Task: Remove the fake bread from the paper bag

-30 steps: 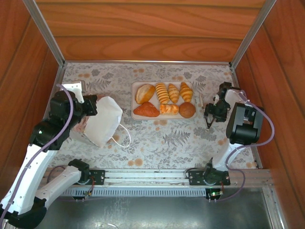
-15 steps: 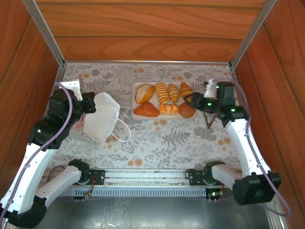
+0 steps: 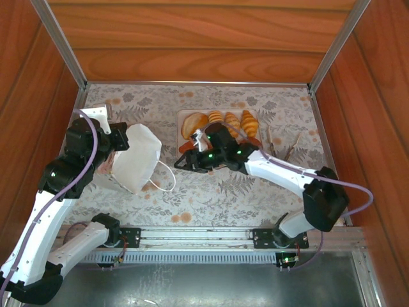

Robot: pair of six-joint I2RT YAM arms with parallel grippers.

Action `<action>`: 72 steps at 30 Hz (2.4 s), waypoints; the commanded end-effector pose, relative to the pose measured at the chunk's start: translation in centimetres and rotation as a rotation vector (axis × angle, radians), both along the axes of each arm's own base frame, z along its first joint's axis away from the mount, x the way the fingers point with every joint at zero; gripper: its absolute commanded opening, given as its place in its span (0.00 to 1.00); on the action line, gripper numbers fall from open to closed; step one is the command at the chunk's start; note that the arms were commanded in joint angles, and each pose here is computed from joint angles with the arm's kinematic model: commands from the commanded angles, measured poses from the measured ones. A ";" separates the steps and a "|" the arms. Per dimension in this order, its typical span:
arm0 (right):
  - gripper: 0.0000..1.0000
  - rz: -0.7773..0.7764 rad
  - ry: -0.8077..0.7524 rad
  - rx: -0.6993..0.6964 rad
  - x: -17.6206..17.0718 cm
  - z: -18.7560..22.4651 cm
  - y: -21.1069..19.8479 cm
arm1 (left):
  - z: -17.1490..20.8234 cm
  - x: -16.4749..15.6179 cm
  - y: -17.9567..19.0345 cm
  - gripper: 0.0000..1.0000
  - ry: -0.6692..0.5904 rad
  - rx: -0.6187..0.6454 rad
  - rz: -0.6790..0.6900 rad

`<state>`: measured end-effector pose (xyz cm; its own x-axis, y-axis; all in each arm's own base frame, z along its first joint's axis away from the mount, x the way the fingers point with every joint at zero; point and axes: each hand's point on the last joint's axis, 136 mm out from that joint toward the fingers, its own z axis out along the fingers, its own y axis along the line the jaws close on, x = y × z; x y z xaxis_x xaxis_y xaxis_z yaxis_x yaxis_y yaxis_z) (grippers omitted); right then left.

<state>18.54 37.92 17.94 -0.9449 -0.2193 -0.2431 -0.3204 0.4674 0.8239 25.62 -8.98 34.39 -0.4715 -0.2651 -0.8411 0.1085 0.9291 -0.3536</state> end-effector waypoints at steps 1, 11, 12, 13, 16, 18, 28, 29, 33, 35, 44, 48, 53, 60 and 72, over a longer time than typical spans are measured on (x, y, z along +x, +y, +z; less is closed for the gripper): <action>0.61 0.034 0.013 0.060 -0.7 1.0 2.4 | 1.7 0.0 0.3 0.00 -0.050 -0.027 0.016; 0.31 0.075 0.031 0.049 -1.4 -0.5 4.3 | 1.6 0.0 0.3 0.00 -0.048 -0.029 0.017; 0.25 0.069 0.006 0.048 -1.1 -0.1 4.3 | 1.6 0.1 0.3 0.00 -0.047 -0.025 0.019; 0.21 0.067 -0.019 0.047 -0.9 0.4 4.3 | 1.6 0.2 0.4 0.00 -0.047 -0.020 0.022; 0.08 0.062 -0.098 0.021 0.2 1.8 4.1 | 1.5 0.8 0.6 0.00 -0.042 0.002 0.044; 0.07 0.056 -0.153 0.015 1.2 3.1 4.1 | 1.8 1.5 0.6 0.00 -0.042 0.024 0.044; 0.04 0.018 -0.361 -0.009 9.5 9.0 4.6 | 3.3 8.3 2.2 0.00 -0.027 0.032 0.103; 0.04 0.013 -0.373 -0.002 10.3 9.6 4.7 | 3.6 9.1 2.4 0.00 -0.034 0.021 0.105; 0.04 -0.012 -0.411 -0.001 13.8 11.1 5.3 | 3.9 12.5 3.6 0.00 -0.037 0.014 0.123; 0.04 -0.030 -0.411 -0.001 15.5 11.5 5.3 | 3.8 14.1 4.2 0.00 -0.029 0.021 0.134; 0.04 -0.125 -0.429 -0.001 21.7 12.4 4.6 | 2.4 20.4 5.4 0.00 0.015 -0.013 0.123; 0.05 -0.146 -0.415 -0.006 23.2 11.7 4.4 | 0.7 22.2 6.6 0.00 0.045 0.026 0.172; 0.19 -0.131 -0.419 0.012 23.7 11.4 4.5 | 0.1 23.1 7.0 0.24 0.056 0.045 0.180; 0.65 -0.141 -0.552 -0.056 23.8 14.1 2.1 | 2.7 21.4 6.7 0.76 -0.003 0.044 0.157; 0.90 -0.340 -0.945 -0.249 20.0 22.4 -8.1 | 8.6 12.3 8.0 1.00 -0.174 0.059 0.216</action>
